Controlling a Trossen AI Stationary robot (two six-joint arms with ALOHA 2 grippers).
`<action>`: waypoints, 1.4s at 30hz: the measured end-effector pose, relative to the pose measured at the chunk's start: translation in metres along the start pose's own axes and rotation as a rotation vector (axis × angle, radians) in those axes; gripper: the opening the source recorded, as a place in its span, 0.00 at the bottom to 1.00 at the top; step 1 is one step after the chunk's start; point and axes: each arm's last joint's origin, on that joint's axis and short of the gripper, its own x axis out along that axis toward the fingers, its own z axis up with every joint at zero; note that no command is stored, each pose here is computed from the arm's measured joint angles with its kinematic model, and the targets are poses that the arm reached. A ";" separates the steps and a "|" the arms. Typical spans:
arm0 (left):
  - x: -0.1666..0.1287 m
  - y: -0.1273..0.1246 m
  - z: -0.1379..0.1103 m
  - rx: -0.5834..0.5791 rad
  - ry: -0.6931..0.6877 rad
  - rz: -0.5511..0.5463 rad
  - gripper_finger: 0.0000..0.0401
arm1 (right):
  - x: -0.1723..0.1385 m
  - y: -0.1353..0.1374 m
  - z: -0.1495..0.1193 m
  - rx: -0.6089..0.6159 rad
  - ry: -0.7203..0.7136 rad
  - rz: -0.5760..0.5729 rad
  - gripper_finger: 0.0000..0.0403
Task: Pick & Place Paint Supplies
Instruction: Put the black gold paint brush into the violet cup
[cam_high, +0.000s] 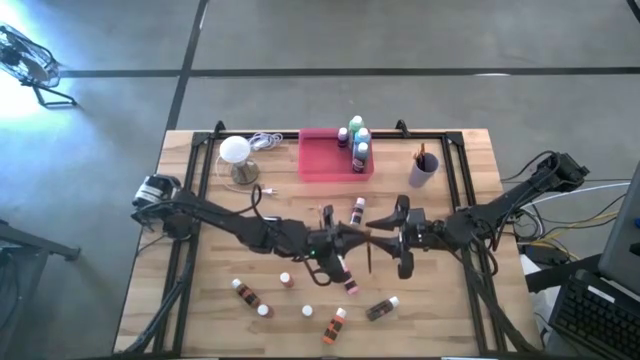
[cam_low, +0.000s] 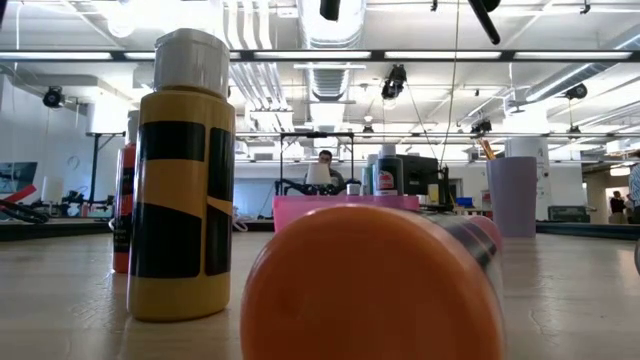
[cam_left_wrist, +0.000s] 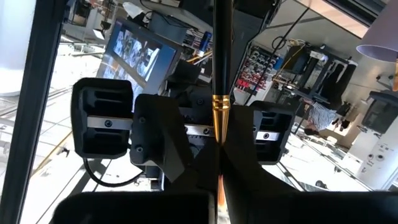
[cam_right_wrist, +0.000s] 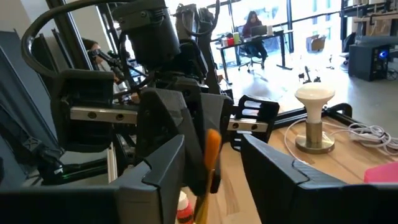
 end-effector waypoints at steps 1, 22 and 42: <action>0.000 -0.001 0.000 0.000 0.000 0.000 0.02 | 0.000 0.000 0.000 -0.003 0.000 0.000 0.36; 0.001 -0.003 0.000 -0.012 -0.017 0.005 0.03 | 0.001 -0.001 0.001 -0.045 -0.005 -0.007 0.03; 0.001 -0.003 0.000 -0.054 -0.018 0.002 0.04 | 0.001 -0.001 0.000 -0.048 -0.001 -0.008 0.02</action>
